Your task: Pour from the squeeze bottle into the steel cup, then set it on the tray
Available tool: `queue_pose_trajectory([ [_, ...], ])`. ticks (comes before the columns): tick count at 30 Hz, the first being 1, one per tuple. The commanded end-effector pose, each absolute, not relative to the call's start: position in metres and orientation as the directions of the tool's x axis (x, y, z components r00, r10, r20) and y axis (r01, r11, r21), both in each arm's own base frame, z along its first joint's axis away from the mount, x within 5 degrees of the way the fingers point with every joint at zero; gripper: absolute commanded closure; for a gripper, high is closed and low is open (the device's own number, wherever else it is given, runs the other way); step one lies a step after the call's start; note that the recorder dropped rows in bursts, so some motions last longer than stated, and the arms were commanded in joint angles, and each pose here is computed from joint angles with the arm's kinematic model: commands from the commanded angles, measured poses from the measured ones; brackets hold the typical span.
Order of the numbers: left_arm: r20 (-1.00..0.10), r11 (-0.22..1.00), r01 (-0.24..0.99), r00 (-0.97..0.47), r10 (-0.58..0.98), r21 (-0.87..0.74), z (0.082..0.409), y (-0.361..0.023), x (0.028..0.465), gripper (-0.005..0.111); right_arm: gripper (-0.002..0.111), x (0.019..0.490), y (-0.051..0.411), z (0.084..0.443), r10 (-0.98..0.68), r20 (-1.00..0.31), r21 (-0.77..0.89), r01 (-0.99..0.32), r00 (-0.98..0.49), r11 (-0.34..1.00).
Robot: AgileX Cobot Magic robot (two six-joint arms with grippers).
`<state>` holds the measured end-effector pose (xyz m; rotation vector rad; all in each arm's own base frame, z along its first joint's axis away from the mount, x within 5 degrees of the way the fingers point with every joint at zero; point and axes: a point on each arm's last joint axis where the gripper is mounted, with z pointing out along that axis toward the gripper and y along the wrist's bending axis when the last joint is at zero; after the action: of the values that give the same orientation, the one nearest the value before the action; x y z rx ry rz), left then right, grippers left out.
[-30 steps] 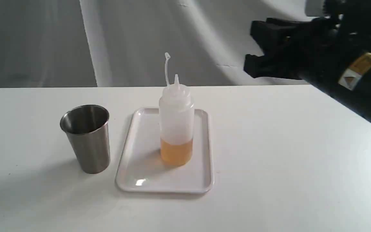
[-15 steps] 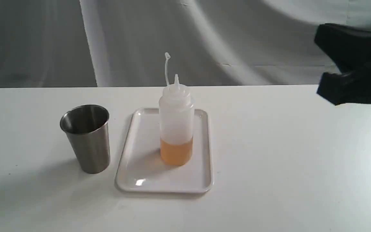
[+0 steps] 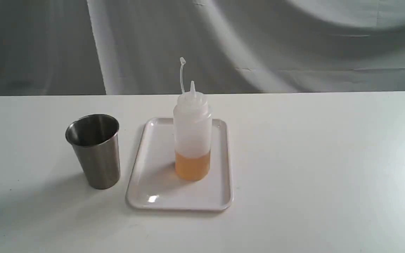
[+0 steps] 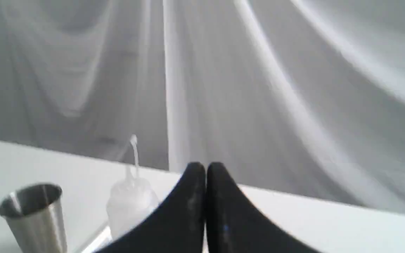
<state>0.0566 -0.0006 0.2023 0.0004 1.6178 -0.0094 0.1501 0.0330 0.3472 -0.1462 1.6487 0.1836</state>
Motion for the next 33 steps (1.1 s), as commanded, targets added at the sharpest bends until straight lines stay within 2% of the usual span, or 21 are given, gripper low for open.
queue_pose_trajectory([
  [1, -0.999, 1.0, 0.006, -0.045, -0.009, -0.009, 0.201, -0.001, 0.056, 0.098, 0.108, 0.137, 0.028, 0.339, -0.049, -0.983, -0.017, -0.178, -0.176, 0.984],
  [3, -0.999, 1.0, 0.006, -0.045, -0.009, -0.009, 0.201, -0.001, 0.056, 0.098, 0.108, 0.127, 0.027, 0.34, -0.034, -0.993, -0.012, -0.19, -0.114, 0.982],
  [7, -0.999, 1.0, 0.006, -0.045, -0.011, -0.011, 0.201, -0.001, 0.056, 0.098, 0.108, 0.11, 0.026, 0.331, -0.059, -0.992, -0.084, -0.231, 0.112, 0.969],
  [9, -0.999, 1.0, 0.006, -0.045, -0.011, -0.011, 0.201, -0.001, 0.056, 0.098, 0.108, 0.101, 0.024, 0.312, -0.077, -0.978, -0.119, -0.218, 0.194, 0.969],
  [11, -0.999, 1.0, 0.005, -0.045, -0.013, -0.013, 0.201, -0.001, 0.056, 0.098, 0.108, 0.096, 0.02, 0.293, -0.06, -0.976, -0.101, -0.191, 0.21, 0.976],
  [15, -0.999, 1.0, 0.005, -0.045, -0.013, -0.013, 0.201, -0.001, 0.056, 0.098, 0.108, 0.086, 0.008, 0.26, -0.028, -0.982, -0.044, -0.086, 0.186, 0.995],
  [21, -0.999, 1.0, 0.005, -0.045, -0.013, -0.013, 0.201, -0.001, 0.056, 0.098, 0.108, 0.075, -0.003, 0.23, -0.054, -0.985, -0.043, 0.066, 0.163, 0.997],
  [27, -0.999, 1.0, 0.006, -0.045, -0.01, -0.01, 0.201, -0.001, 0.056, 0.098, 0.108, 0.067, -0.013, 0.212, -0.028, -0.999, -0.023, 0.201, 0.024, 0.979],
  [33, -0.999, 1.0, 0.006, -0.045, -0.01, -0.01, 0.201, -0.001, 0.056, 0.098, 0.108, 0.06, -0.018, 0.201, -0.021, -0.996, -0.045, 0.271, -0.088, 0.962],
])
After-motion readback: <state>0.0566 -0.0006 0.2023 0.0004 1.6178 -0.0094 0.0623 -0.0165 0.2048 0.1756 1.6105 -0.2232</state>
